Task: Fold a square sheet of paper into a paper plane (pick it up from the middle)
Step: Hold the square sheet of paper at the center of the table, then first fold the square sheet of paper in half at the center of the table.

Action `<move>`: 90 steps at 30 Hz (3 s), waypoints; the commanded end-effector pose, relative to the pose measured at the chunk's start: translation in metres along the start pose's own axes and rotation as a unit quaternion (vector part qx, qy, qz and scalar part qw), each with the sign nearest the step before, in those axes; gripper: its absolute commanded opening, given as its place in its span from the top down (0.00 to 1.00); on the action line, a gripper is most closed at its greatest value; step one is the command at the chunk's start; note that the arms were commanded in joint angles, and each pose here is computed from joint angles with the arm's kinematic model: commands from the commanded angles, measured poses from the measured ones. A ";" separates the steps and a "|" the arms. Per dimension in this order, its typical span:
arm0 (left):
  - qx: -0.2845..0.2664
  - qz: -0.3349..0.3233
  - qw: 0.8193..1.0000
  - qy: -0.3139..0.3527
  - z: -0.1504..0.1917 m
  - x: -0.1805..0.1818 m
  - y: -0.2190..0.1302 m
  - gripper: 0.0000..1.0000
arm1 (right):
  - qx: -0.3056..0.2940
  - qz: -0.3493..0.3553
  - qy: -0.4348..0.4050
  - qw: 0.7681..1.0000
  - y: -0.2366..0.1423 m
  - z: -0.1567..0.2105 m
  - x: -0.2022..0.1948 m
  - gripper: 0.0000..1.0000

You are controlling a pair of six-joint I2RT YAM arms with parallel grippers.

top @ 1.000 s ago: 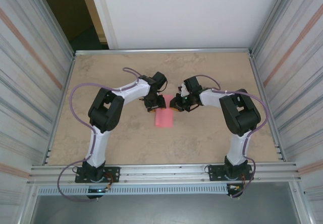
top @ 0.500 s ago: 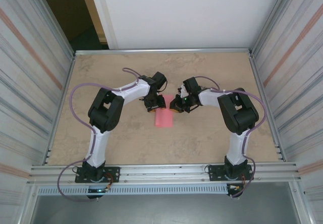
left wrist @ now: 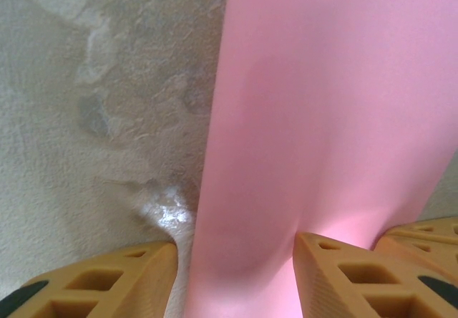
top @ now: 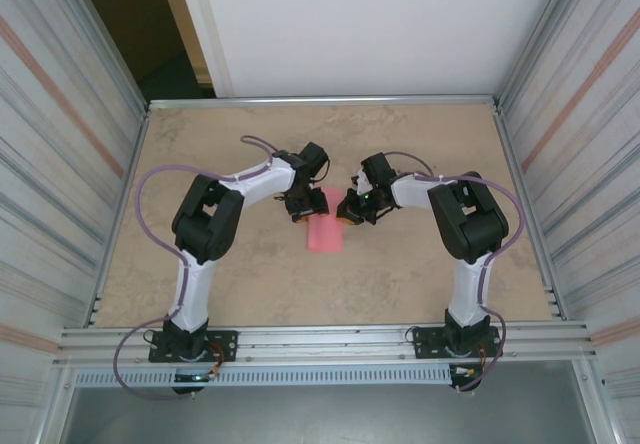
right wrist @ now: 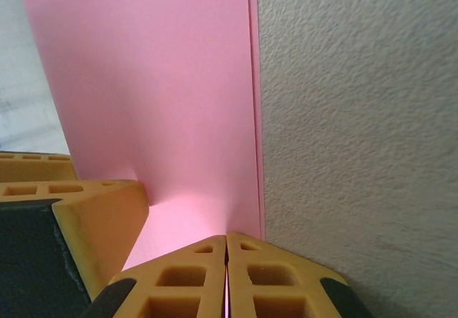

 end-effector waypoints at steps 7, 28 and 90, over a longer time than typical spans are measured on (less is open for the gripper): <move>-0.045 0.063 0.997 0.007 -0.023 0.003 -0.049 0.47 | 0.061 0.122 0.029 0.990 0.018 0.032 -0.075 0.92; 0.008 0.236 0.968 0.089 0.010 -0.063 -0.052 0.85 | 0.088 0.189 0.029 0.978 0.023 0.037 -0.097 0.94; -0.011 0.260 0.958 0.119 -0.012 -0.035 -0.029 0.89 | 0.113 0.283 0.028 0.952 0.018 0.048 -0.135 0.95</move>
Point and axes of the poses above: each hand's point on the last joint's axis, 136 mm out from that joint toward the fingers, its own y axis out along the fingers, its own x axis along the line the jaws close on, z = x × y, the point moved 1 cm from there along -y, back along the fingers, and after that the axes turned 2 degrees about -y, right-handed, at the moved point
